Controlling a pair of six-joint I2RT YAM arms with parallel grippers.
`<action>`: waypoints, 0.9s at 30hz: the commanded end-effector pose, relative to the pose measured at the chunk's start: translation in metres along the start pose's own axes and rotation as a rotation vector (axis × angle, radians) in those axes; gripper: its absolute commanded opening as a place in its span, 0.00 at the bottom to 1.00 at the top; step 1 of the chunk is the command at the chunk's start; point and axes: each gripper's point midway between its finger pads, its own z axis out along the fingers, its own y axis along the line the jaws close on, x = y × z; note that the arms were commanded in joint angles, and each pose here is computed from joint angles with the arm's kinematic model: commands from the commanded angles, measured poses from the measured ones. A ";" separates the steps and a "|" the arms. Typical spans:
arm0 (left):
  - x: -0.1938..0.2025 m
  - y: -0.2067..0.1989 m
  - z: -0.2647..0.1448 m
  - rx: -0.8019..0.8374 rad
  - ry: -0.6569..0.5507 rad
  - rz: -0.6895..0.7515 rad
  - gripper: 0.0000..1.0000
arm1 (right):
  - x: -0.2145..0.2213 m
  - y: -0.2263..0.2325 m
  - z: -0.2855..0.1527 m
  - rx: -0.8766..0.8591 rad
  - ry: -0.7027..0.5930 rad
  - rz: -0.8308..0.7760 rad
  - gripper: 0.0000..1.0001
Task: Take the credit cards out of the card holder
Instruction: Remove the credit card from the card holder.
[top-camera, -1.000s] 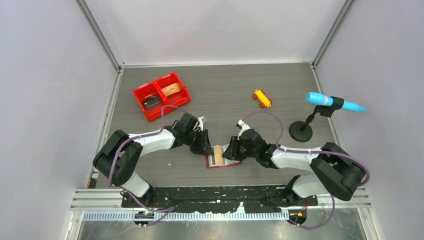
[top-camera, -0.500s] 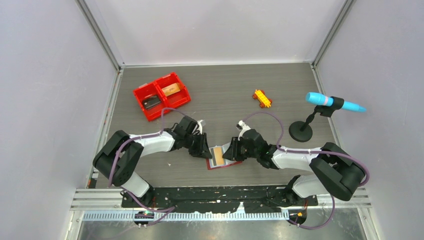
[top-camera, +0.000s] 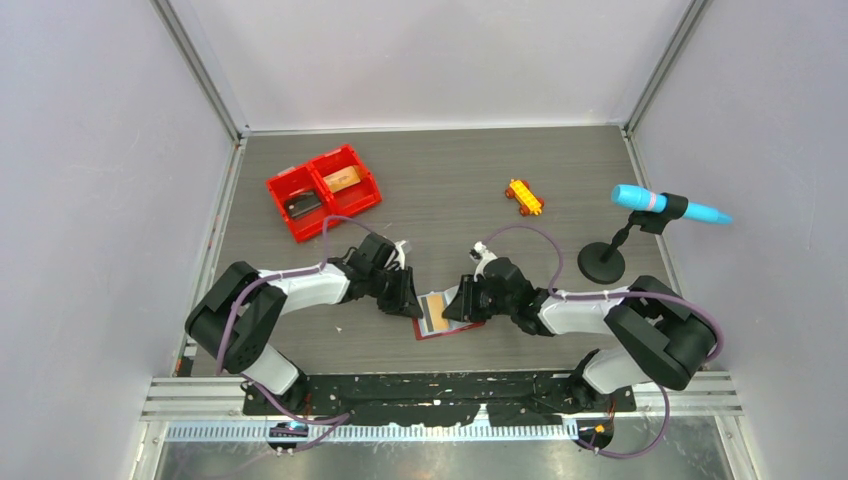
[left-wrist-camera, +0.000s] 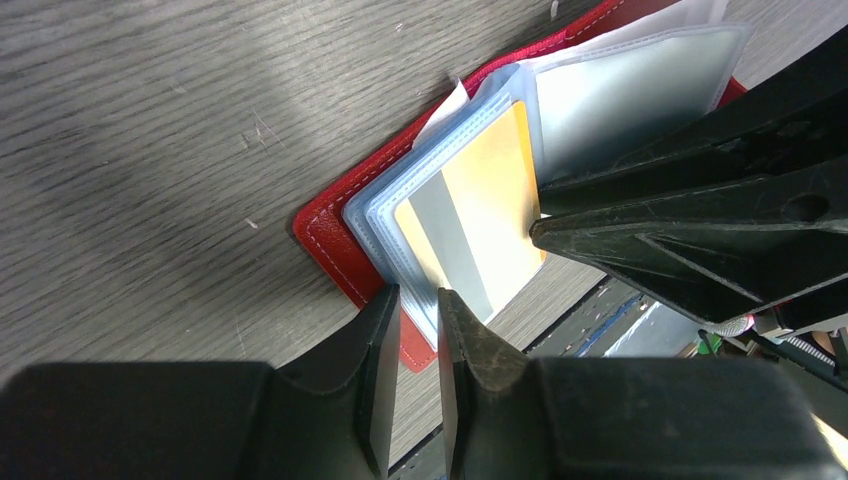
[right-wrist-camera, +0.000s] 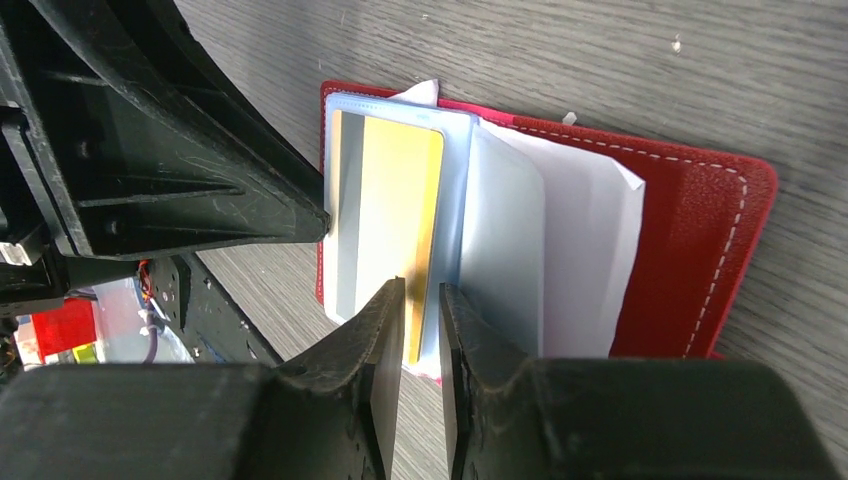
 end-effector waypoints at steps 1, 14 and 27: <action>0.004 0.009 0.001 -0.036 0.004 0.022 0.22 | -0.010 0.010 0.004 -0.044 -0.025 -0.014 0.27; 0.007 0.019 0.003 -0.091 0.017 0.011 0.20 | -0.010 0.014 0.002 -0.102 -0.040 0.007 0.07; 0.009 0.030 0.001 -0.158 0.034 0.016 0.19 | -0.010 0.016 -0.013 -0.137 -0.062 0.018 0.12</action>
